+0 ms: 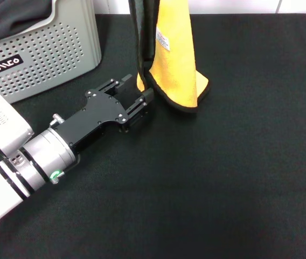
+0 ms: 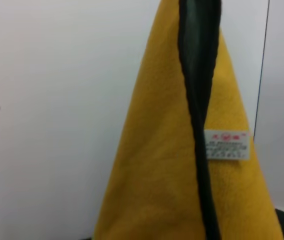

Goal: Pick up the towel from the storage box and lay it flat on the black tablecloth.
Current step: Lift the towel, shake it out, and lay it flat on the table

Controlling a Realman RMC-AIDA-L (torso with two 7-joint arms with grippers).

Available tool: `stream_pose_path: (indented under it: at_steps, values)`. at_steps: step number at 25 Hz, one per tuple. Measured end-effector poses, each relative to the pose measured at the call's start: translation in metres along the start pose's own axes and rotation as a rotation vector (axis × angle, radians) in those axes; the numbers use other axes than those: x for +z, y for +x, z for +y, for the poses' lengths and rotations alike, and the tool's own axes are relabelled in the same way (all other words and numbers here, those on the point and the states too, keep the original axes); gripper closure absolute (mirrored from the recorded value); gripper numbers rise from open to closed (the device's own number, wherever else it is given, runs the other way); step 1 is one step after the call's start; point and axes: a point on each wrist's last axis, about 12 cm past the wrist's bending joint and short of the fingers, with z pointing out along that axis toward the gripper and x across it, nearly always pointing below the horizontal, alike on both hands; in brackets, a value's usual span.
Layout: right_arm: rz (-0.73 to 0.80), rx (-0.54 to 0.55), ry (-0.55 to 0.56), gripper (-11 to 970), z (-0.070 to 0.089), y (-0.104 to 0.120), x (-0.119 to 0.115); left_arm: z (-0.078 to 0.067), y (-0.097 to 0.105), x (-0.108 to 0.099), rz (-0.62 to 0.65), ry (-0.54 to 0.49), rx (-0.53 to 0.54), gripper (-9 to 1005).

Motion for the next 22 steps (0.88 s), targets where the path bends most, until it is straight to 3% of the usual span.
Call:
stream_pose_path:
  at_steps: [22]
  values:
    - [-0.028, 0.010, -0.032, 887, 0.0038, -0.0031, -0.0008, 0.0055, 0.0060, 0.0064, 0.043, -0.083, -0.045, 448]
